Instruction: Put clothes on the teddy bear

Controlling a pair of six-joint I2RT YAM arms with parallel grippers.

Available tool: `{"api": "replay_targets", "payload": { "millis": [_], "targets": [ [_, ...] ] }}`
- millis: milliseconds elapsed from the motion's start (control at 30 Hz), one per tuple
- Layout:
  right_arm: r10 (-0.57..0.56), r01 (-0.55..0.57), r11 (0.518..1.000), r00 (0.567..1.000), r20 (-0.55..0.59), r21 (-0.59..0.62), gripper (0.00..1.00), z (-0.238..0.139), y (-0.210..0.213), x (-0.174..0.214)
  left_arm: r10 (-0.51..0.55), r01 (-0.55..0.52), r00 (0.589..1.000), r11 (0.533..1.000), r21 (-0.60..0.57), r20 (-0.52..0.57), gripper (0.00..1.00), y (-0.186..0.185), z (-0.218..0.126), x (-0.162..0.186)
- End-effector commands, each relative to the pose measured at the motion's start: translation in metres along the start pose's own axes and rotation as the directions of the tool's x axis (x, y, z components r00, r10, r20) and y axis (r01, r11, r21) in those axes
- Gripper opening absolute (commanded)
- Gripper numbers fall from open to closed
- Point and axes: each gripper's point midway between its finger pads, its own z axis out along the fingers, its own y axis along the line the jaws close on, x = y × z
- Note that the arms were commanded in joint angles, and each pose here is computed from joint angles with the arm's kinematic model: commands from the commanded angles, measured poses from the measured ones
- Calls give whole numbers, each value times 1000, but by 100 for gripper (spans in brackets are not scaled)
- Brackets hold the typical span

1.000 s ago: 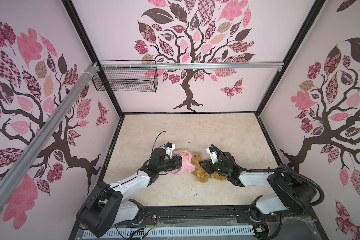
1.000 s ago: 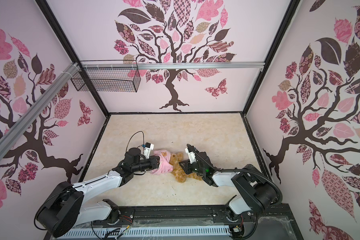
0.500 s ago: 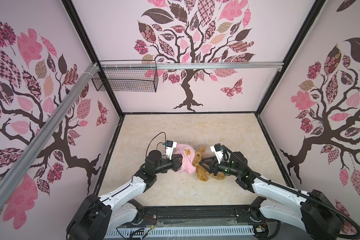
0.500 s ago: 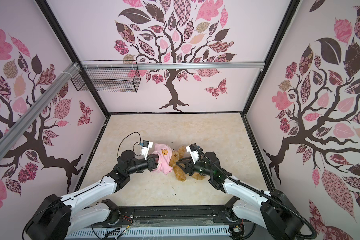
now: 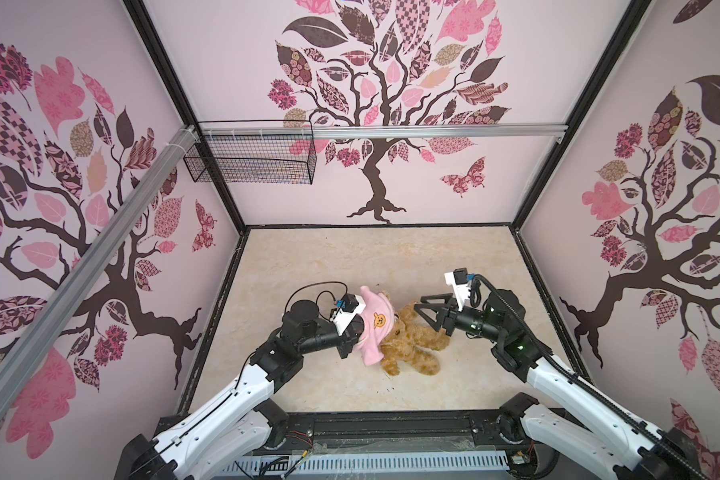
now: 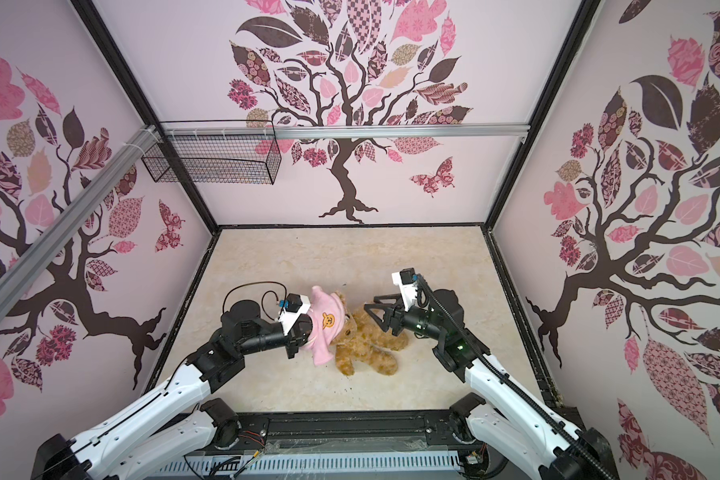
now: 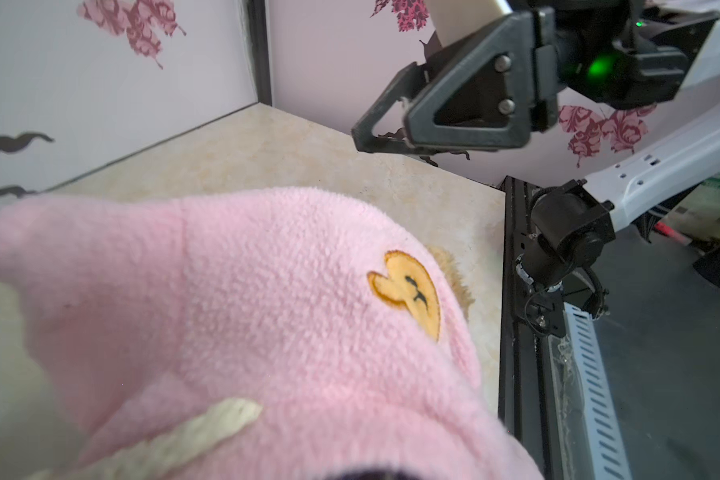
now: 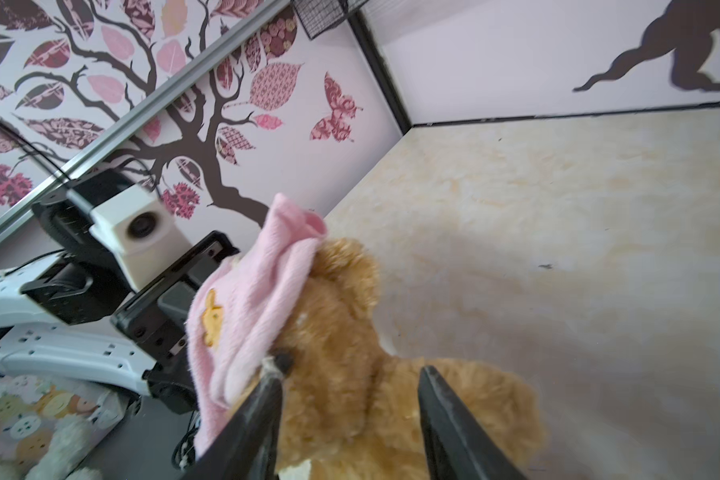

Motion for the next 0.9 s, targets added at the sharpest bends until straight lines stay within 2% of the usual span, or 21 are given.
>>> {"api": "replay_targets", "payload": {
  "millis": [0,67,233,400,667,733,867],
  "targets": [
    [114,-132,977,987,-114,-166,58,9,26,4,327,-326,945,944,39,-26,0,-12,-12,-7],
    [140,-178,951,977,-162,-251,55,15,39,4,409,-408,913,912,25,-13,0,-12,-14,-11],
    [84,-142,939,978,-190,-313,51,26,63,4,486,-487,873,873,-23,-49,0,0,-14,-16],
    [88,-160,929,971,-221,-334,49,39,69,7,487,-488,872,873,-13,-52,0,2,-11,-18],
    [102,-174,938,966,-239,-301,42,56,57,12,474,-474,879,880,3,-52,0,0,-9,-15],
    [105,-177,936,965,-240,-304,38,58,57,13,475,-475,879,880,3,-50,0,-1,-9,-15],
    [114,-190,930,963,-245,-315,22,63,61,14,478,-479,876,878,1,-61,0,0,-9,-13]
  ]
}}
